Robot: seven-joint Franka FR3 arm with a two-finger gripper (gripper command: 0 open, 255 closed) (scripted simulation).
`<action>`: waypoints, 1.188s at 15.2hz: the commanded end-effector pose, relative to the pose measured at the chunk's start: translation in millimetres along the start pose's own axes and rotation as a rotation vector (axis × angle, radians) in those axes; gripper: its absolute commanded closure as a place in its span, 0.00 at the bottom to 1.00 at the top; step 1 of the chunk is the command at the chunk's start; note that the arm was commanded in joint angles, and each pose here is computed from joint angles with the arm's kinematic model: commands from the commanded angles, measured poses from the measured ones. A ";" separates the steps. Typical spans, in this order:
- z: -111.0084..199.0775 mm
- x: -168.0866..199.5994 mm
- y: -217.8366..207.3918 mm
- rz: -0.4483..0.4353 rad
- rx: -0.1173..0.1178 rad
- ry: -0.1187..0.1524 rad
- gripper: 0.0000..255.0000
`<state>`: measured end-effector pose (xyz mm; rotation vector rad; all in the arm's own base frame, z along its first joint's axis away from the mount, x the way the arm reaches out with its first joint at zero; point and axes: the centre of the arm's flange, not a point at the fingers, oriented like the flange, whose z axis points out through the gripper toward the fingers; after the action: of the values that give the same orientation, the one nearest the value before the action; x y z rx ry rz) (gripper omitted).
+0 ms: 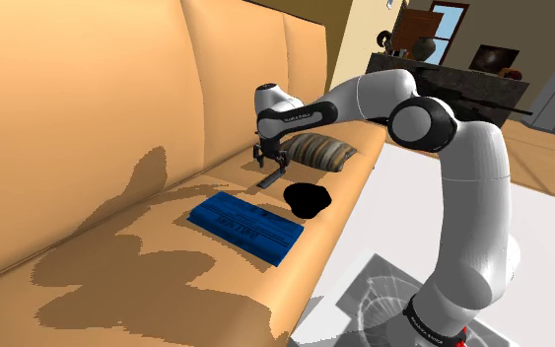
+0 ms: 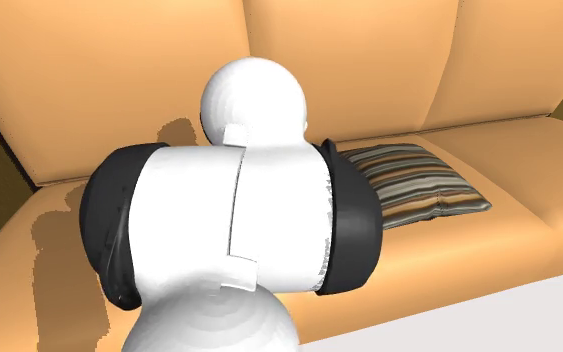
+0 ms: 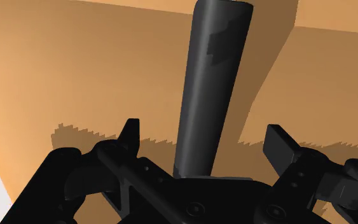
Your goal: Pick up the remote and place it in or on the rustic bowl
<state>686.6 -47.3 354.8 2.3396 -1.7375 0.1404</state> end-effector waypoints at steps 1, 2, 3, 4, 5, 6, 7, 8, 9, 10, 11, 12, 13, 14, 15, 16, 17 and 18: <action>12.0 17.9 -7.4 0.060 -0.005 0.008 0.00; 17.3 17.9 -7.4 0.060 -0.005 0.008 0.00; 22.6 18.0 -7.3 0.060 -0.005 0.008 0.00; 27.9 18.0 -7.3 0.060 -0.005 0.008 0.00; 33.2 18.0 -7.3 0.060 -0.005 0.008 0.00; 38.4 18.1 -7.2 0.060 -0.005 0.008 0.00; 43.7 18.1 -7.2 0.060 -0.005 0.008 0.00; 49.0 18.2 -7.2 0.060 -0.005 0.008 0.00; 52.0 18.2 -7.2 0.060 -0.005 0.008 0.00; 52.0 18.2 -7.2 0.060 -0.005 0.008 0.00; 52.0 18.2 -7.2 0.060 -0.005 0.008 0.00; 52.0 18.2 -7.2 0.060 -0.005 0.008 0.00; 52.0 18.2 -7.2 0.060 -0.005 0.008 0.00; 52.0 18.2 -7.2 0.060 -0.005 0.008 0.00; 52.0 18.2 -7.2 0.060 -0.005 0.008 0.00; 52.0 18.2 -7.2 0.060 -0.005 0.008 0.00; 52.0 18.2 -7.2 0.060 -0.005 0.008 1.00; 52.0 18.2 -7.2 0.060 -0.005 0.008 1.00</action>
<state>697.9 -72.9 311.9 2.2905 -1.8069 0.1739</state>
